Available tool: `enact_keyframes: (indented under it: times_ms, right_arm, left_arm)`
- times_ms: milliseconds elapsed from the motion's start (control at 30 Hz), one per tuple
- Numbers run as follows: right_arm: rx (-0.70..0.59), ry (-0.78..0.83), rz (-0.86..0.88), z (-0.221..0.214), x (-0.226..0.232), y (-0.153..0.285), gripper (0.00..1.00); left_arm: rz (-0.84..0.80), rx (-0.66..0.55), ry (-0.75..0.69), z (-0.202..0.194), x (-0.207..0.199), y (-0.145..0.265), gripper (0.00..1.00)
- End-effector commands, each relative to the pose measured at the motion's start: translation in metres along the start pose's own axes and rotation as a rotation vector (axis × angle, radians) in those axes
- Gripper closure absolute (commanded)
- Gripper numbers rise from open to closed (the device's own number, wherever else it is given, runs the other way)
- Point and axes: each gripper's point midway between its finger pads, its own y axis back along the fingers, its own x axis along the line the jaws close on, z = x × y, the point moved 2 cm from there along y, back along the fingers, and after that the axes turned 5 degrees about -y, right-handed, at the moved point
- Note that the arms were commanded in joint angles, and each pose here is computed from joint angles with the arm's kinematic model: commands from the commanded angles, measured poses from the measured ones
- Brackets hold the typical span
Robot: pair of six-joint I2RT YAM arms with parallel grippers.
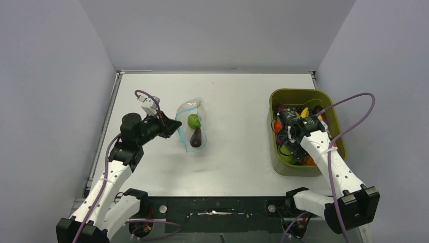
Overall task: Place the food in the zip-top bag and seal the zipper
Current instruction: Pick up the fake vegetable from the bin.
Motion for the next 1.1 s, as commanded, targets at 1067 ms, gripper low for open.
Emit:
enact_keyframes:
  times_ms: [1067]
  right_arm:
    - [-0.155,-0.099,0.153,0.038,0.010,0.022,0.50]
  left_arm:
    - [-0.015,-0.066,-0.051,0.017,-0.006,0.004,1.00]
